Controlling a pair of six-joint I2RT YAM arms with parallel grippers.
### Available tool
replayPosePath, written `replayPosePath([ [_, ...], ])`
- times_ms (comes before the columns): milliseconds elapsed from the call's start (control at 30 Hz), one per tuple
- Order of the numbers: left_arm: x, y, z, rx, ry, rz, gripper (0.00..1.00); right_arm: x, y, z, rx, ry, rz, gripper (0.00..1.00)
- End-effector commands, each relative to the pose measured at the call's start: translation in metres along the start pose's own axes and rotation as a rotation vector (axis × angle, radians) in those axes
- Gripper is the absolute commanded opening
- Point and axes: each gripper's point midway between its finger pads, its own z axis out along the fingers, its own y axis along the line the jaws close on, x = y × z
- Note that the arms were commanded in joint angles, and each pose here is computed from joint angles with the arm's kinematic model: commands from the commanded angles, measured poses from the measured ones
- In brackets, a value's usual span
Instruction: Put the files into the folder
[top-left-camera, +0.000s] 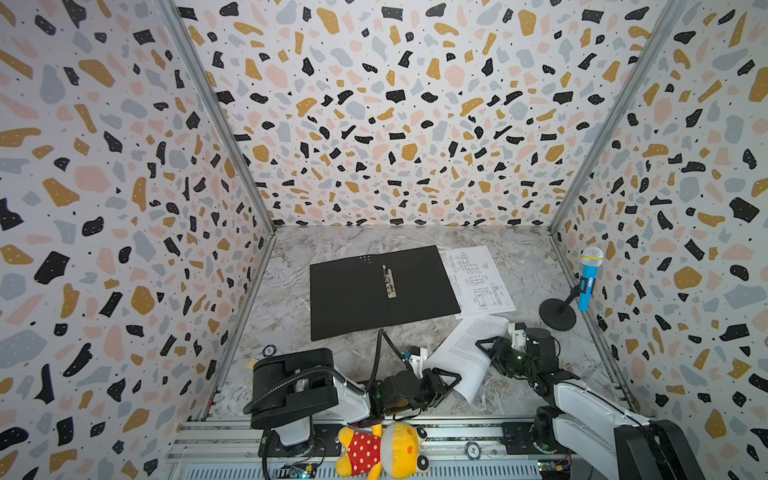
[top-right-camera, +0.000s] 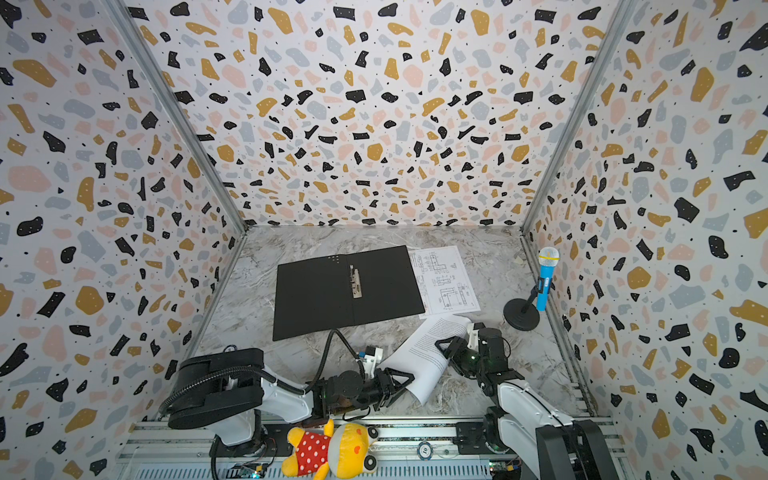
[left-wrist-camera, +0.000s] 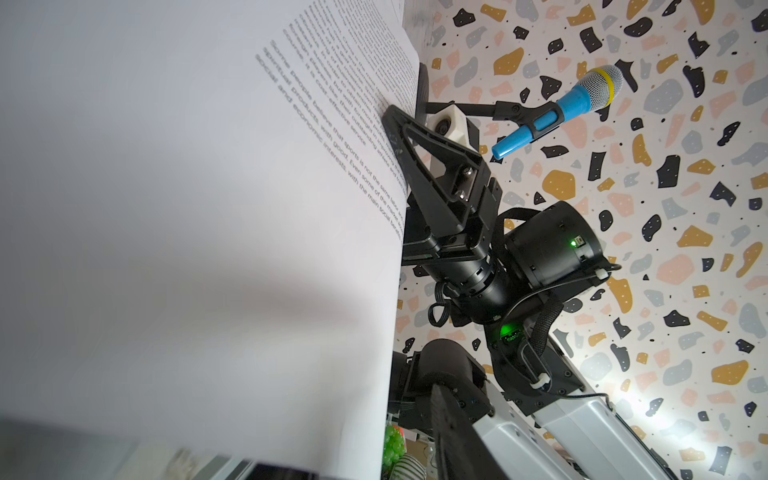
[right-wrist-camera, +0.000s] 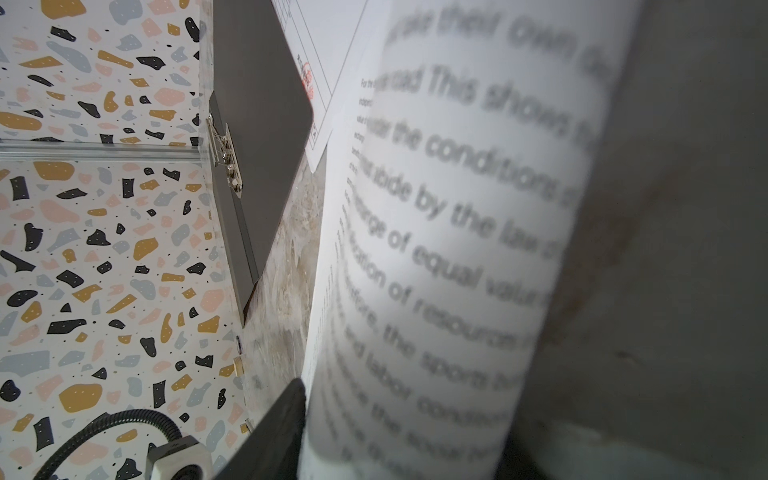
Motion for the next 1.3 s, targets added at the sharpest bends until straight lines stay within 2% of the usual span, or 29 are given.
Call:
replayPosePath([
  [0, -0.001, -0.013, -0.003, 0.062, -0.017, -0.007, 0.4, 0.012, -0.021, -0.001, 0.07, 0.032, 0.051, 0.59],
  [500, -0.007, -0.004, -0.009, 0.039, -0.044, -0.004, 0.36, 0.008, -0.003, -0.008, 0.015, 0.025, 0.041, 0.62],
  [1267, -0.013, -0.001, -0.014, 0.055, -0.077, -0.035, 0.16, 0.005, 0.009, -0.018, -0.022, 0.019, 0.04, 0.7],
])
